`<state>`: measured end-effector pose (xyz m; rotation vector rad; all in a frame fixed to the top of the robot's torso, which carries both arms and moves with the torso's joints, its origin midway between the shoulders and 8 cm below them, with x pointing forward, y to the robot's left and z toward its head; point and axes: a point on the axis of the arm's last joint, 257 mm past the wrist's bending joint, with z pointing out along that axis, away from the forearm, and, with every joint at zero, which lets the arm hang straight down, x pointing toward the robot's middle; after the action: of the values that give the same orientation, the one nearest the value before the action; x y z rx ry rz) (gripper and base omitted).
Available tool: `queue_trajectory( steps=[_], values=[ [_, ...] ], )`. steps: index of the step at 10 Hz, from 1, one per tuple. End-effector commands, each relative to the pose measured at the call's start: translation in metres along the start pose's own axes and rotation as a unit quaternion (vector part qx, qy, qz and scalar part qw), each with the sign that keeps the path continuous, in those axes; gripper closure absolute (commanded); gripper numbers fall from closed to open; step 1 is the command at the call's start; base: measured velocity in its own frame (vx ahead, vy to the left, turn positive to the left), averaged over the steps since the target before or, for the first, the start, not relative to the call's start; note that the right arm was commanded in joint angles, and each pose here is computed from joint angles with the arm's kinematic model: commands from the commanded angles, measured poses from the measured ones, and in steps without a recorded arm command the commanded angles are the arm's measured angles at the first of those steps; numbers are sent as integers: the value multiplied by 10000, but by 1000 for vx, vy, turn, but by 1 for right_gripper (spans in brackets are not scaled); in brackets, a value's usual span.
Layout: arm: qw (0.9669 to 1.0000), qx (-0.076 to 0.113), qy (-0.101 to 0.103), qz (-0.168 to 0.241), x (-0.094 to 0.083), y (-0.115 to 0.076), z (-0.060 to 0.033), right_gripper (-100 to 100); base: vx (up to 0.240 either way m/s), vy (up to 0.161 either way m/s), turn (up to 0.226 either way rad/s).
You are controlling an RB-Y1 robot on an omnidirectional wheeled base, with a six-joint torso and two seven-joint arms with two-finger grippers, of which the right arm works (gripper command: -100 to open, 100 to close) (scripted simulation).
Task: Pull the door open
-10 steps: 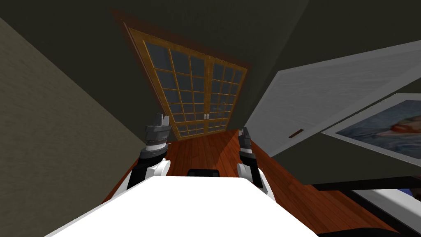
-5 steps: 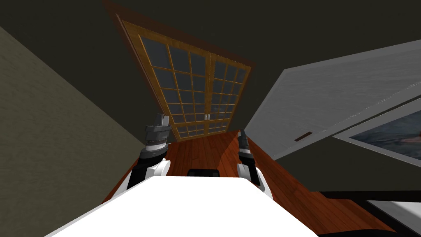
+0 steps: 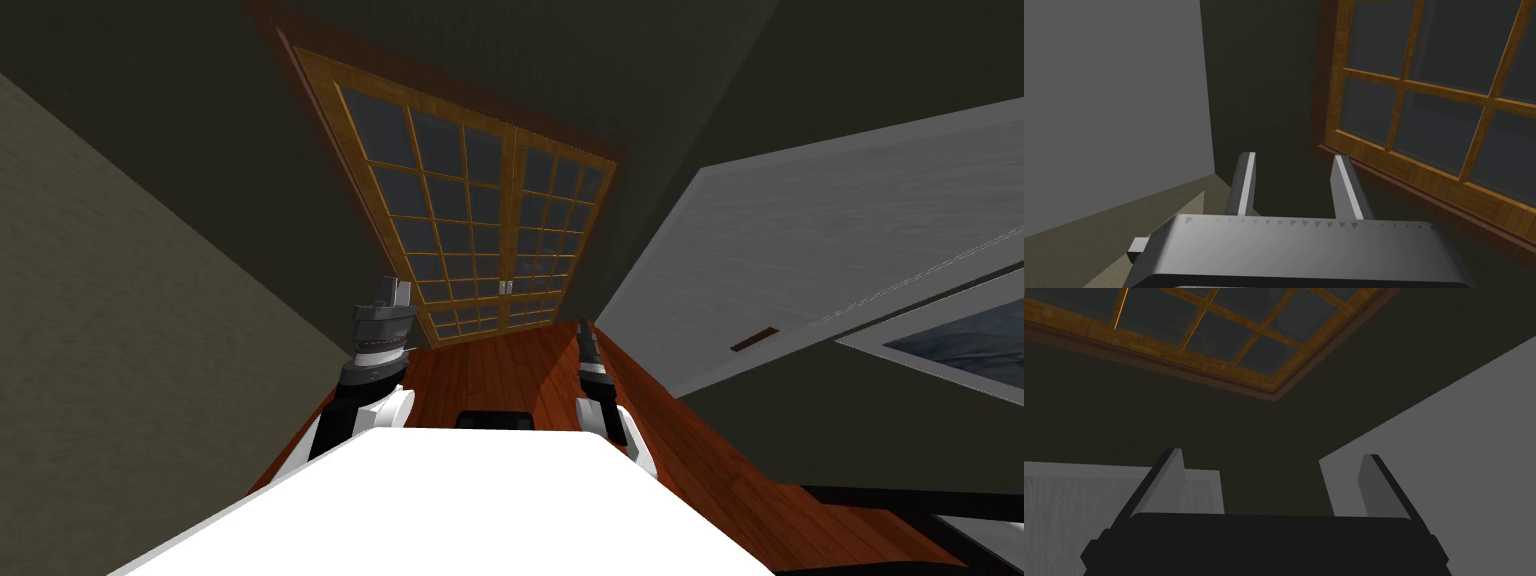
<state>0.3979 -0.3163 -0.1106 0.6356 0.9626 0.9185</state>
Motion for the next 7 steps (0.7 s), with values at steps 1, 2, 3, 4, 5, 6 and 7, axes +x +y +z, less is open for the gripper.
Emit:
queue_trajectory(
  steps=[1, 2, 3, 4, 5, 6, 7],
  values=[
    [9997, 44, 54, -214, 39, -97, -12, -100, 86, 26, 29],
    [9994, 72, 88, -338, 60, -155, -22, -100, 88, 9, 22],
    [9988, 102, 125, -471, 83, -219, -33, -100, 94, 11, 24],
    [9980, 132, 163, -604, 106, -283, -45, -100, 102, 6, 24],
    [9970, 160, 202, -736, 128, -346, -58, -100, 107, 21, 26],
    [9958, 188, 242, -866, 151, -409, -71, -100, 97, 43, 31],
    [9944, 215, 284, -996, 174, -471, -85, -100, 88, 24, 23]
  ],
)
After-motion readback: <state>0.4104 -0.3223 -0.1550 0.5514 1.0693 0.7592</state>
